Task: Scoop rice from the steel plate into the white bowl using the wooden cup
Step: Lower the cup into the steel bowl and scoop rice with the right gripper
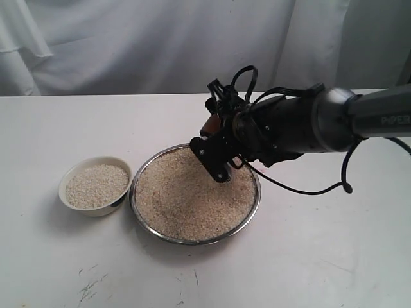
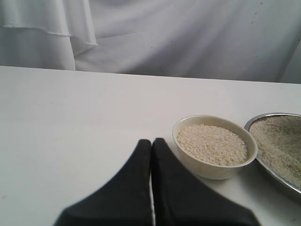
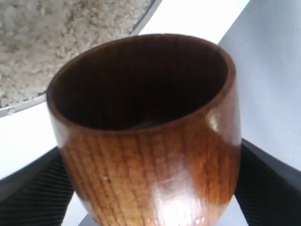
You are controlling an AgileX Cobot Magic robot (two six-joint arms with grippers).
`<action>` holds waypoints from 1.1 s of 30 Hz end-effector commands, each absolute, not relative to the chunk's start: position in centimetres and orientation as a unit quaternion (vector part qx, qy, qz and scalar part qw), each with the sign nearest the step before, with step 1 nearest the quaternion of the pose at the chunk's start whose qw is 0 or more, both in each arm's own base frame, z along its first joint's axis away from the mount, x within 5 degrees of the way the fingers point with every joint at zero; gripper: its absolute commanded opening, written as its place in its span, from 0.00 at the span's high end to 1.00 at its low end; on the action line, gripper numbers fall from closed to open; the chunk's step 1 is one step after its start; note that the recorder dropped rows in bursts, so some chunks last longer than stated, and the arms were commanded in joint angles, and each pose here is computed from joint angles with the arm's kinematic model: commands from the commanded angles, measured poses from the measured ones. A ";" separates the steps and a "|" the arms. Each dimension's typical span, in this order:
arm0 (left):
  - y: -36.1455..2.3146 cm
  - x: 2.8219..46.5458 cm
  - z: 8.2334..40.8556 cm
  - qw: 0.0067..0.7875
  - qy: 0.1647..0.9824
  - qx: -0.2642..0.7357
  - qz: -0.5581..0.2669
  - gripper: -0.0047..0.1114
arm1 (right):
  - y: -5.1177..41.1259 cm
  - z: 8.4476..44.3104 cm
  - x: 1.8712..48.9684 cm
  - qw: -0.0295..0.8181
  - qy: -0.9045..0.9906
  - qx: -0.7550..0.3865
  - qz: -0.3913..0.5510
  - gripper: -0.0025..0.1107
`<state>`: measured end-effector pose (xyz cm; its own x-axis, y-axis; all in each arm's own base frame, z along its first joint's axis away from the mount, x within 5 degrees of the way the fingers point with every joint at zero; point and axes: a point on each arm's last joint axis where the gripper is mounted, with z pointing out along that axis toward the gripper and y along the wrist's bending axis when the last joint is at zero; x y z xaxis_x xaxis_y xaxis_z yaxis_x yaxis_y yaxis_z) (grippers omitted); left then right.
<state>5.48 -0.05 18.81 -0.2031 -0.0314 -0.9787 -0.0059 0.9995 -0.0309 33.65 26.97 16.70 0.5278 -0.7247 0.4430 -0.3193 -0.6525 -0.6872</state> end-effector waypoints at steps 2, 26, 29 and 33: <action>-0.1 5.5 18.7 0.634 0.773 -0.013 -0.012 0.96 | 27.9 15.3 33.6 0.259 0.265 -0.847 -0.381 0.98; -0.1 5.5 18.7 0.634 0.773 -0.013 -0.012 0.96 | 29.5 10.5 30.3 0.205 0.351 -0.883 -0.234 0.98; -0.1 5.5 18.7 0.634 0.773 -0.013 -0.012 0.96 | 29.5 10.3 30.0 0.203 0.372 -0.881 -0.212 0.98; -0.1 5.5 18.7 0.634 0.773 -0.013 -0.012 0.96 | 29.7 9.8 29.6 0.208 0.404 -0.873 -0.179 0.98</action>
